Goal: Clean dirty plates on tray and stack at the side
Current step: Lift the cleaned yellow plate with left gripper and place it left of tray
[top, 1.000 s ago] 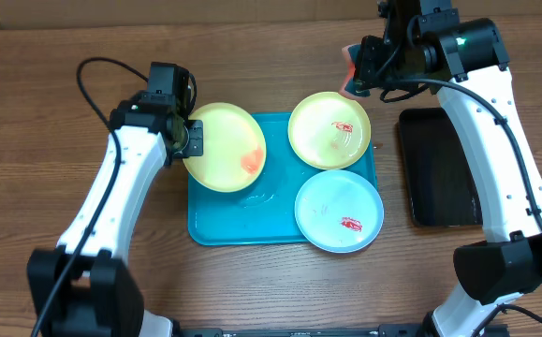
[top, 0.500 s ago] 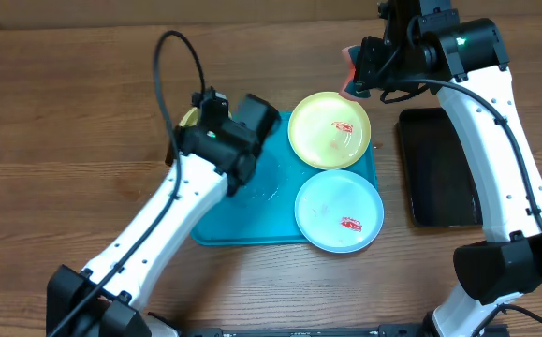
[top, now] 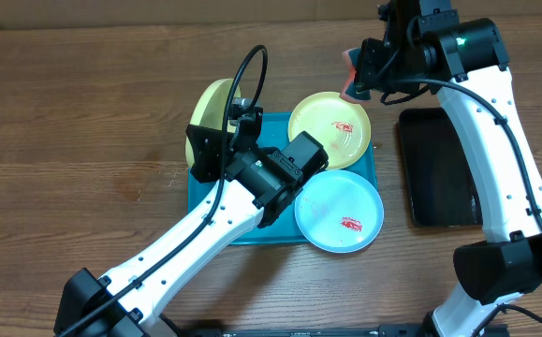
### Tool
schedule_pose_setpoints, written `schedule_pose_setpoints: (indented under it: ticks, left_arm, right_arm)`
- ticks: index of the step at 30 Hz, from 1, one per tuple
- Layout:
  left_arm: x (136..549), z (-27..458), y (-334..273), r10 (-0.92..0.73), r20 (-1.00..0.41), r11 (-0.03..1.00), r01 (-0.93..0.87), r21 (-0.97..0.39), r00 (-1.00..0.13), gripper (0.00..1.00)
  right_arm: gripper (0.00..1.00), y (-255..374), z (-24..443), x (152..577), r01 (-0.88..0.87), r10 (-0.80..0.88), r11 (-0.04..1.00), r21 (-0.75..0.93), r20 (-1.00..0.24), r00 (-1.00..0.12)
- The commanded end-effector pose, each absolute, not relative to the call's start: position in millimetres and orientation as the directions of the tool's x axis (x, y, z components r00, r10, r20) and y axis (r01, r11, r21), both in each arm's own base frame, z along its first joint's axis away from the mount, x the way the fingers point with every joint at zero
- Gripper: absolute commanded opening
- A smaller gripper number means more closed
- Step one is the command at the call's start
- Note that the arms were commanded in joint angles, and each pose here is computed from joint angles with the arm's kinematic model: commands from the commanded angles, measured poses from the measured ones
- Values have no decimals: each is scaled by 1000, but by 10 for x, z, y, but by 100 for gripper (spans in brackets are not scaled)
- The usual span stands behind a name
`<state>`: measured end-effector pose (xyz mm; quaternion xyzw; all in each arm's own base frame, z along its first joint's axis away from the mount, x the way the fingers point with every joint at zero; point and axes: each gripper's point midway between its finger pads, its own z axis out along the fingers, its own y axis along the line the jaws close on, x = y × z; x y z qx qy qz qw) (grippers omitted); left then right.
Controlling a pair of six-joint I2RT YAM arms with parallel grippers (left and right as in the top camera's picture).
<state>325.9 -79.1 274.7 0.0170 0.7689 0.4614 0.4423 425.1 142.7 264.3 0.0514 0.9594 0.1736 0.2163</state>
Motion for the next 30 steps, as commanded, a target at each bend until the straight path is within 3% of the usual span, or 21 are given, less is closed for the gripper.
schedule_pose_setpoints:
  ticks: [1,9,12,18,24,30]
  left_arm:
    - [3260,2908,-782,424,-719,572,-452,684,-550,4]
    - [3264,2843,-800,397,-728,602,-441,666,-559,4]
    - [3247,2538,-861,311,-700,696,-348,629,-643,4]
    - [3169,1900,-1108,56,-585,898,-216,384,-809,4]
    - [3245,1673,-1076,-21,-464,958,-151,245,-886,4]
    - [3438,1510,-622,-185,-302,983,-178,-49,-935,4]
  right_arm:
    - [4,1431,2734,4253,7,168,934,357,-422,-891]
    - [4,1430,2732,4250,7,168,934,356,-421,-891]
    - [4,1430,2731,4248,8,167,935,356,-420,-892]
    - [4,1431,2730,4247,8,167,934,356,-420,-892]
    - [4,1430,2727,4242,8,167,935,355,-418,-893]
    - [4,1430,2729,4245,8,167,935,355,-419,-892]
